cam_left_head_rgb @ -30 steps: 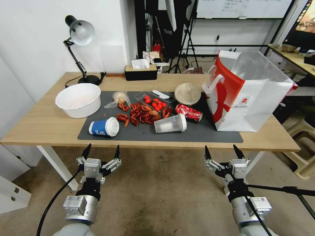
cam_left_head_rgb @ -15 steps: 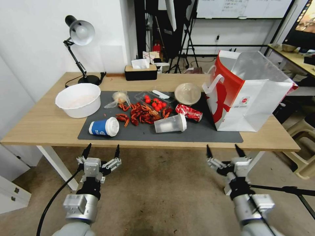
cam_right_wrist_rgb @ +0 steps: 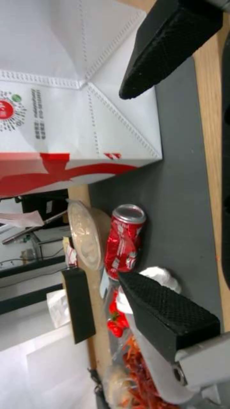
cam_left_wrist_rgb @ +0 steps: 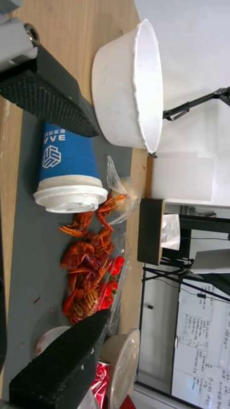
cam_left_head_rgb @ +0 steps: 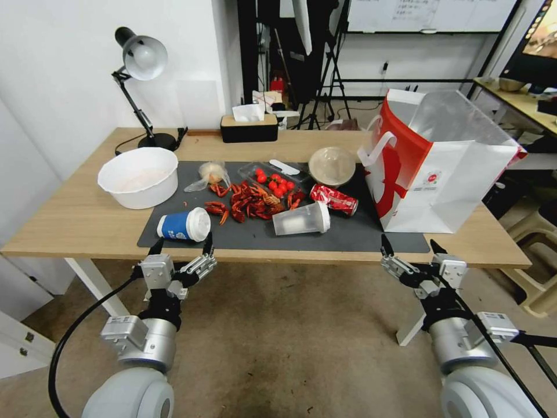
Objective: Pick up the trash from the table and place it into the takeout bag.
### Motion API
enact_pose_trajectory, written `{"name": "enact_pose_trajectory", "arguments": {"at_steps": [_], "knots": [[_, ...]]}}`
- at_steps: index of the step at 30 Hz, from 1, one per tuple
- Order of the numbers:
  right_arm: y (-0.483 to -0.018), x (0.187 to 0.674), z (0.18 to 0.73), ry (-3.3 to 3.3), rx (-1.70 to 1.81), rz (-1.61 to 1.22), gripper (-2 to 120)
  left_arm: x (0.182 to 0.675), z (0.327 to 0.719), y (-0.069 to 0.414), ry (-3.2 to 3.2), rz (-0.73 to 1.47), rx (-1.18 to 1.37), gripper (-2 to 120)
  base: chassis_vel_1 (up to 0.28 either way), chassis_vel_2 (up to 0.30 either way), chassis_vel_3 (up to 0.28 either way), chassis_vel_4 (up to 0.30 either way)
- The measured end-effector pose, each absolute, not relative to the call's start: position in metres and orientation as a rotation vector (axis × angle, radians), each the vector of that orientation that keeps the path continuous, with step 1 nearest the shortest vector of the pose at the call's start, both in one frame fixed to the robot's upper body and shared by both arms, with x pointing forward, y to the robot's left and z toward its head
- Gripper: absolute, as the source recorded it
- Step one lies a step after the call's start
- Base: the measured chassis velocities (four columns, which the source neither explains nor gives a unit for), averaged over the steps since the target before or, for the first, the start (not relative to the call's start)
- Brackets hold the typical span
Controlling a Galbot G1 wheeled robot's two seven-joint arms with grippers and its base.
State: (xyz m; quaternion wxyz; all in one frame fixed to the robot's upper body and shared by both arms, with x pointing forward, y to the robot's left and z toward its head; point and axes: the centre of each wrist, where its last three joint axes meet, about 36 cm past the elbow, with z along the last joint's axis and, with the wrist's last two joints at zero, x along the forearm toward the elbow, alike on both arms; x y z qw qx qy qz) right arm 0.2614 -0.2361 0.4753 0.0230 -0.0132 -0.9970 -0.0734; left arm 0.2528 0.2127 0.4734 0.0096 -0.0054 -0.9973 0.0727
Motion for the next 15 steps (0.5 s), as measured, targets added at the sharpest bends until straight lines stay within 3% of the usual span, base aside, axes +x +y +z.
{"name": "enact_pose_trajectory", "arguments": {"at_steps": [15], "knots": [[-0.179, 0.32, 0.471, -2.967, 0.114, -0.636, 100, 0.253, 0.468, 0.216, -3.108, 0.215, 0.009, 100, 0.0, 0.0, 0.0, 0.0]]}}
